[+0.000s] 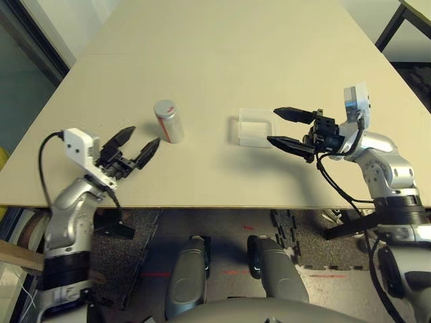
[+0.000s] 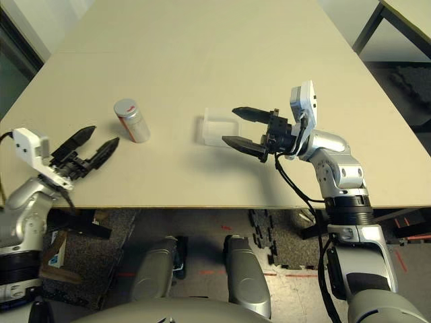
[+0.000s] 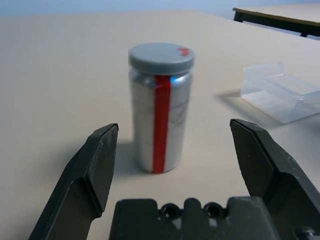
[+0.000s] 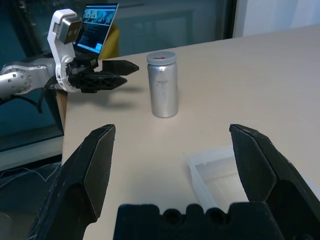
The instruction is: Pour the medicine from the bottle into the box.
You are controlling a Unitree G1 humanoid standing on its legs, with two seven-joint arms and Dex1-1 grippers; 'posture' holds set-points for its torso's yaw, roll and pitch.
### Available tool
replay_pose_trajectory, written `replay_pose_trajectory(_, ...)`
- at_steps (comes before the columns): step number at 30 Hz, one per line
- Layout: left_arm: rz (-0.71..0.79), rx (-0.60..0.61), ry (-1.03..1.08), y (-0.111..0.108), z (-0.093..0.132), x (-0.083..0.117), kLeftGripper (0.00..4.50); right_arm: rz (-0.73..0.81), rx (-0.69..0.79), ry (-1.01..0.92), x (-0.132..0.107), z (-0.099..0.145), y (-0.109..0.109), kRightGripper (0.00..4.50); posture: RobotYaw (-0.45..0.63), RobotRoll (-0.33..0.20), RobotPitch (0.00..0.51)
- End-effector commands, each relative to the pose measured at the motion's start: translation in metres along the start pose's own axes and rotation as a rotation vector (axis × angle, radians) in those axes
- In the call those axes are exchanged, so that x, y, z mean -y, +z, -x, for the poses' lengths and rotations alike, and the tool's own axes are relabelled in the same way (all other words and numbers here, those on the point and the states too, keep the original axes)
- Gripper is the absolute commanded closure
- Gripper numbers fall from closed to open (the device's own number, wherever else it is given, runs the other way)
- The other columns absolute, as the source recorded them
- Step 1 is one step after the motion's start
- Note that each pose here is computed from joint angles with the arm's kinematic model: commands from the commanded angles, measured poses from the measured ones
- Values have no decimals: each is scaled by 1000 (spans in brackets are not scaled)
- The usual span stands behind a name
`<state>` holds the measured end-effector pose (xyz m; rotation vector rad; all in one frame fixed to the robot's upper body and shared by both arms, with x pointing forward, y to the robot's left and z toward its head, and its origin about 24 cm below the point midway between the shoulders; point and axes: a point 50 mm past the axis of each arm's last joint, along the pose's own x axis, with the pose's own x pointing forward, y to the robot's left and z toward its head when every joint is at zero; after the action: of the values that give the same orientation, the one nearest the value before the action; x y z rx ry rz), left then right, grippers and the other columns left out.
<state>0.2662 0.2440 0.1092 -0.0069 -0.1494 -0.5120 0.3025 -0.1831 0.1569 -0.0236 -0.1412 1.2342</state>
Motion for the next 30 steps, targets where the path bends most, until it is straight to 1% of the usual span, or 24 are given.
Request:
replay_pose_trajectory(1, -18, -11, 4, -6, -10, 2, 21, 1, -16, -12, 0, 3, -2, 0, 61, 0, 168)
replay_pose_trajectory(11, -35, -2, 46, -10, -30, -3, 21, 13, -28, -31, -3, 6, -1, 0, 31, 0, 178)
replay_pose_trajectory(23, -22, 2, 62, -19, -52, -2, 21, 28, -36, -58, -6, 9, 0, 0, -13, 0, 178)
replay_pose_trajectory(30, -16, 3, 88, -22, -63, -7, 21, 34, -46, -75, -8, 13, 0, 0, -33, 0, 178)
